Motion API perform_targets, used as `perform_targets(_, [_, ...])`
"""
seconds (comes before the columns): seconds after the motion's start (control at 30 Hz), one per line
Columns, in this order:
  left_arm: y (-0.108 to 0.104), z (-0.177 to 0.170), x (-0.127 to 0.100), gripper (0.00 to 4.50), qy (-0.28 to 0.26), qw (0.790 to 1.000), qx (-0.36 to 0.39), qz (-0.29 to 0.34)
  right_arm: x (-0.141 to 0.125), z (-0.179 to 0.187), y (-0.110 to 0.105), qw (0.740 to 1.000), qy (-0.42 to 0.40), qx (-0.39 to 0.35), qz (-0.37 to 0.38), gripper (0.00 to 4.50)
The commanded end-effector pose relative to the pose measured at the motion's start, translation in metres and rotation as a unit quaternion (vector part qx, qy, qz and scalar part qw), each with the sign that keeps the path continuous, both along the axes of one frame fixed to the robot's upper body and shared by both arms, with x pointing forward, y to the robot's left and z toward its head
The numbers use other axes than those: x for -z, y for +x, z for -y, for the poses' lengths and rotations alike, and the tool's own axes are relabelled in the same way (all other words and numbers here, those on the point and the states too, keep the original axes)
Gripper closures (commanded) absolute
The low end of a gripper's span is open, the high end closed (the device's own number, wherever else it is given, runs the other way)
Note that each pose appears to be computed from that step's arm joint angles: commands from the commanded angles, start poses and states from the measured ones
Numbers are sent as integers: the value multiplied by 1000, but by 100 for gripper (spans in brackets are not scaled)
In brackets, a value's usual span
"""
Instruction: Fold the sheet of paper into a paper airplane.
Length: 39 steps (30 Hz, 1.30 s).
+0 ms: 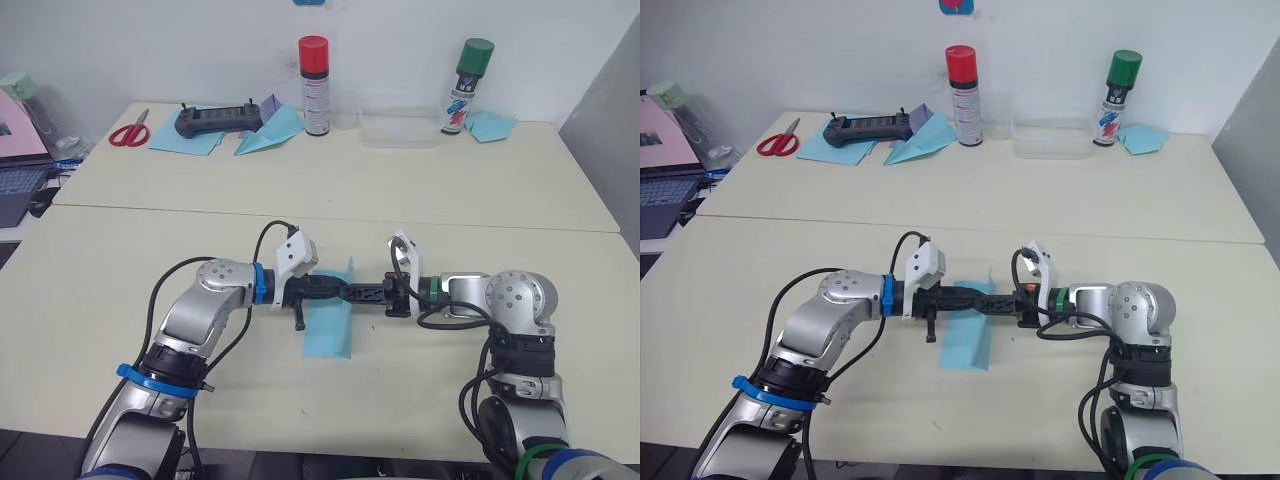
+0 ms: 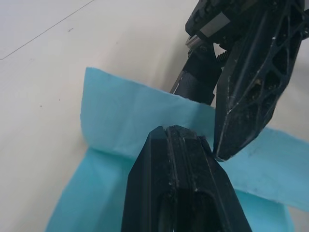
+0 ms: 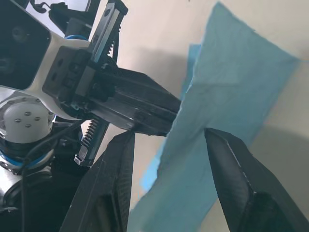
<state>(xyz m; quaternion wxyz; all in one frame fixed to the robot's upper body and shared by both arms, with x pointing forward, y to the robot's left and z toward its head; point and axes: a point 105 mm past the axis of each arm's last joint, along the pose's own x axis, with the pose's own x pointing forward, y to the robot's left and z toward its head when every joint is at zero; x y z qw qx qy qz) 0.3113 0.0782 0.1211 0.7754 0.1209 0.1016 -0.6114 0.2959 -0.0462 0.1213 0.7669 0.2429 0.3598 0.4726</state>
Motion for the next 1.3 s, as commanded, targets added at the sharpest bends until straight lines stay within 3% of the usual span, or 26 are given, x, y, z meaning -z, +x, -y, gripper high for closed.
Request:
perform_targets(0.03, [-6, 12, -5, 450, -6, 999, 29, 10, -9, -1, -2, 1000, 11, -7, 16, 215])
perform_targets(0.23, [-3, 3, -4, 450, 5, 1000, 22, 9, 4, 5, -4, 1000, -22, 2, 13, 215])
perform_targets(0.27, [-3, 0, -2, 450, 11, 1000, 20, 8, 7, 7, -3, 1000, -26, 10, 14, 231])
perform_targets(0.33, [-3, -8, 0, 450, 22, 1000, 14, 5, 9, 9, -2, 999, -31, 17, 15, 274])
perform_targets(0.5, [-10, -27, 18, 450, 70, 997, 14, -19, 13, 12, -2, 999, -35, 27, 15, 447])
perform_targets(0.63, [-8, -35, 43, 450, 117, 993, 9, -15, 15, 14, -2, 999, -37, 35, 15, 447])
perform_targets(0.8, [-2, -33, 58, 450, 135, 991, 10, -9, 17, 16, -3, 998, -39, 41, 11, 447])
perform_targets(1.1, [8, -44, 63, 450, 168, 985, 11, 20, 27, 28, -21, 998, -47, 46, -5, 447])
perform_targets(1.3, [2, -40, 64, 450, 164, 986, 29, 8, 30, 38, -7, 994, -63, 88, 17, 447])
